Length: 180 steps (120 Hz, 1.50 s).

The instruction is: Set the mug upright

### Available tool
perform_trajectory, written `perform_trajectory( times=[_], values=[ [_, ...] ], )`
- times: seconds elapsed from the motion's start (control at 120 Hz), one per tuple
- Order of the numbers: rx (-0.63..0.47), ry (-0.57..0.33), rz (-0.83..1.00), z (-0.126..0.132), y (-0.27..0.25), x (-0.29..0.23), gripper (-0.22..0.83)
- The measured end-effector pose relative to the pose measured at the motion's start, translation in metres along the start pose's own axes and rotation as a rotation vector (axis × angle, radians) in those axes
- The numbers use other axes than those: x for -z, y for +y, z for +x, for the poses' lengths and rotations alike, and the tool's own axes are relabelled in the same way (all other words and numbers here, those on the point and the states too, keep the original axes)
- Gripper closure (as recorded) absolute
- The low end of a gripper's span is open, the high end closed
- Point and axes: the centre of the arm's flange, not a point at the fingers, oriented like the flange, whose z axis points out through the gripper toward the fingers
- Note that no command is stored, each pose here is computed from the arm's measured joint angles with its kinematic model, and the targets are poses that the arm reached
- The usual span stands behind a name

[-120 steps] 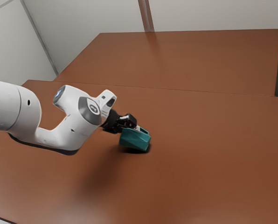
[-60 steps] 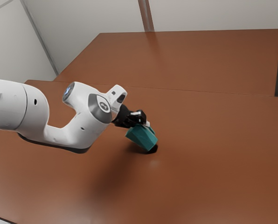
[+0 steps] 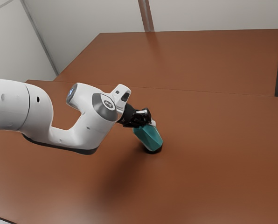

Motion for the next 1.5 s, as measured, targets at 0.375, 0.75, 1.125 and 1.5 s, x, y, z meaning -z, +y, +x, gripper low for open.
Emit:
perform_trajectory(
  times=[0.375,0.75,1.125,1.5],
  values=[
    [-0.009,0.014,-0.027,0.003,0.010,0.015,0.79],
    [-0.180,-0.054,-0.042,0.029,0.009,0.057,0.79],
    [-0.304,-0.177,0.401,0.156,-0.182,0.184,0.79],
    [-0.419,-0.448,0.507,0.127,-0.147,0.117,0.79]
  ],
)
